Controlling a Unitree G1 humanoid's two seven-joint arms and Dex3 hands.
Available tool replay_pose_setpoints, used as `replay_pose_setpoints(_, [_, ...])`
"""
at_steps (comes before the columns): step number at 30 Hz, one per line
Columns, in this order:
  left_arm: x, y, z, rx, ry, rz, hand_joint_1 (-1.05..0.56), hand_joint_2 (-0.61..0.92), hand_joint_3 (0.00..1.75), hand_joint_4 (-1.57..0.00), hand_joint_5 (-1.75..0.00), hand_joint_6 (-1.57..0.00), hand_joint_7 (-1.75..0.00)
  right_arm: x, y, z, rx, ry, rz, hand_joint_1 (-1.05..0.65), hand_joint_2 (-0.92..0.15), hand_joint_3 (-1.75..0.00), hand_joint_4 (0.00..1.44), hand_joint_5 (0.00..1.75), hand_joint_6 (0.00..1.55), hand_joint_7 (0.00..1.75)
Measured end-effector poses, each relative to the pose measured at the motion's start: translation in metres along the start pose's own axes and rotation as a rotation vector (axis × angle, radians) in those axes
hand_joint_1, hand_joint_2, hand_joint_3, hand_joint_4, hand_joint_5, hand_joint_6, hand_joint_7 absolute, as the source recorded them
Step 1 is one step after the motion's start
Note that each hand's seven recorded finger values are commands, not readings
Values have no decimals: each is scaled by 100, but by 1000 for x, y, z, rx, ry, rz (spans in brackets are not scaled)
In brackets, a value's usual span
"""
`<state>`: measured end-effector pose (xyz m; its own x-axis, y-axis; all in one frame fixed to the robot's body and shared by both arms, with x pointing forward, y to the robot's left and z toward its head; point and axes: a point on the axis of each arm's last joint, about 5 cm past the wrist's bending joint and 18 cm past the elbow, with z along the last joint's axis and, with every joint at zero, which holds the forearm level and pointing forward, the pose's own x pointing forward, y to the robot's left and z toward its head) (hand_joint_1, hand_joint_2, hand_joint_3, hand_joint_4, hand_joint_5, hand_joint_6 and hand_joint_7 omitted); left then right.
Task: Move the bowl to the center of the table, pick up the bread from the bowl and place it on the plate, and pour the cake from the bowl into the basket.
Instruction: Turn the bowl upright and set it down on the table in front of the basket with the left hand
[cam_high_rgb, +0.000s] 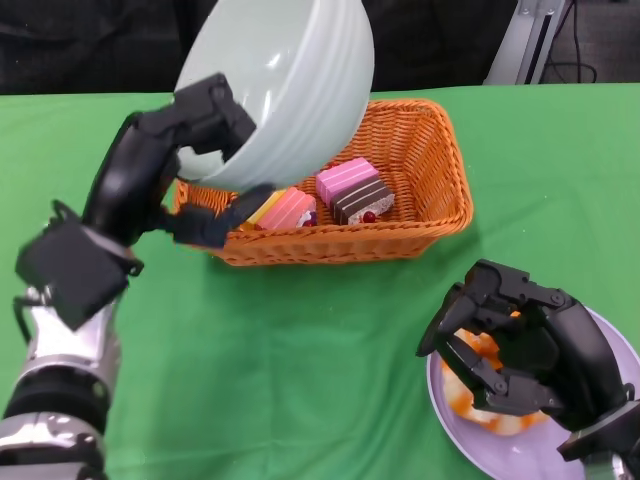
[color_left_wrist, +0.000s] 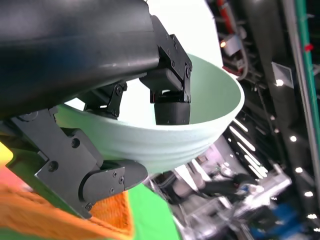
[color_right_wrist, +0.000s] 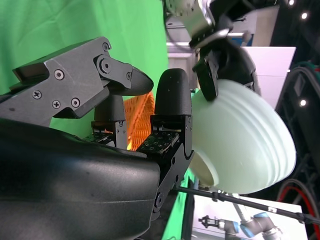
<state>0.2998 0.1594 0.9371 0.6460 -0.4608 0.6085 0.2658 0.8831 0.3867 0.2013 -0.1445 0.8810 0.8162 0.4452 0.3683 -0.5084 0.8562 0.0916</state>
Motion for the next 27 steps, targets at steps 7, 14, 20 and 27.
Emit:
replay_pose_setpoints(7, [-26,7,2,242,-29,15,-2,58,111,-63,-175,-67,-151,3,-5,3,-1,-20,-13,-9,-72,-70,76,143,69,124])
replay_pose_setpoints(14, [-43,8,4,451,-105,27,-8,59,111,-61,-175,-63,-153,5,-7,4,6,-26,-11,-12,-83,-51,75,142,70,118])
replay_pose_setpoints(20, [-65,5,0,565,-110,15,-12,65,97,-61,-174,-62,-153,4,-8,3,24,-18,-18,-13,-90,-38,72,145,69,118])
replay_pose_setpoints(27, [-87,3,-2,634,-121,45,-7,68,90,-69,-165,-66,-151,5,-8,4,26,-15,-21,-16,-92,-35,74,143,70,117])
